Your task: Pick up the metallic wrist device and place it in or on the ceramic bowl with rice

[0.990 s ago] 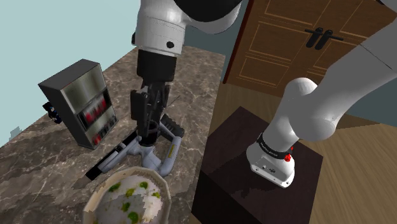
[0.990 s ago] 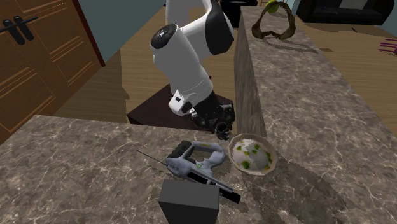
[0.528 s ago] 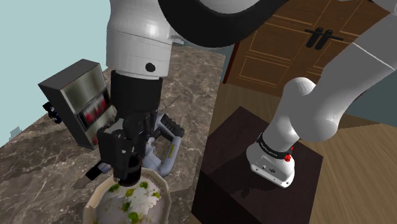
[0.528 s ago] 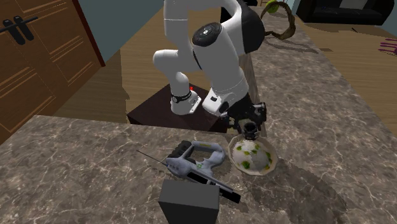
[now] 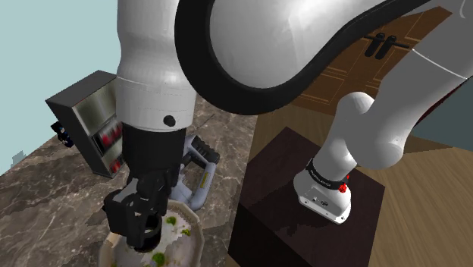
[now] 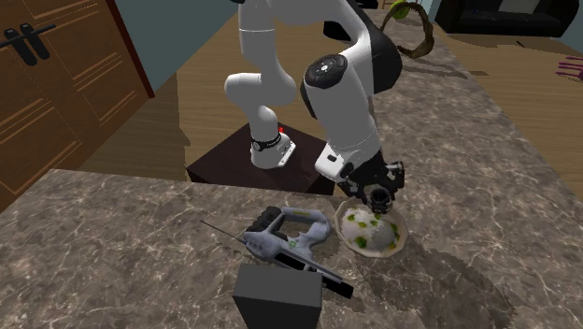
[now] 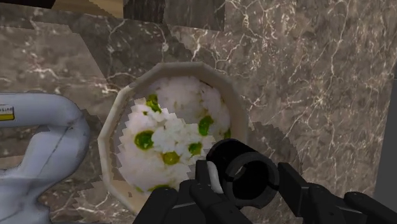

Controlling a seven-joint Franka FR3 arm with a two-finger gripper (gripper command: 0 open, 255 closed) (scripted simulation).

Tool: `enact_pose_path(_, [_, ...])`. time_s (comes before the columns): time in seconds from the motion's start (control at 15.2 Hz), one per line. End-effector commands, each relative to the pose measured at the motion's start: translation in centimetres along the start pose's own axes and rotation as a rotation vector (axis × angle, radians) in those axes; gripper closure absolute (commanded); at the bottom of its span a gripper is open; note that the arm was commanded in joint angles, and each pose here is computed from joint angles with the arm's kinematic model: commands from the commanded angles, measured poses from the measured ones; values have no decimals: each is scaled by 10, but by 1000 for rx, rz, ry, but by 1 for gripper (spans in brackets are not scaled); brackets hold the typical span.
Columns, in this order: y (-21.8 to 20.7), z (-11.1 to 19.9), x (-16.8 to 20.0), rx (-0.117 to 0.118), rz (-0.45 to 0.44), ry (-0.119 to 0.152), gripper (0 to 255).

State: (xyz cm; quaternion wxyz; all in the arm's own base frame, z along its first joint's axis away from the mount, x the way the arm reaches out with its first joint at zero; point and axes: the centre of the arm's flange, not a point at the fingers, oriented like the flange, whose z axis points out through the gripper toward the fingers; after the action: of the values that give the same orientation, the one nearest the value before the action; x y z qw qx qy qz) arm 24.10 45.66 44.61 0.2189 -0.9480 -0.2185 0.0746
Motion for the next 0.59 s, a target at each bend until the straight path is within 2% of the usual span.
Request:
enact_pose_path(0.0, [5, 10, 1, 0, 0, 1, 255])
enact_pose_path(0.53, [24, 47, 3, 0, 0, 1, 255])
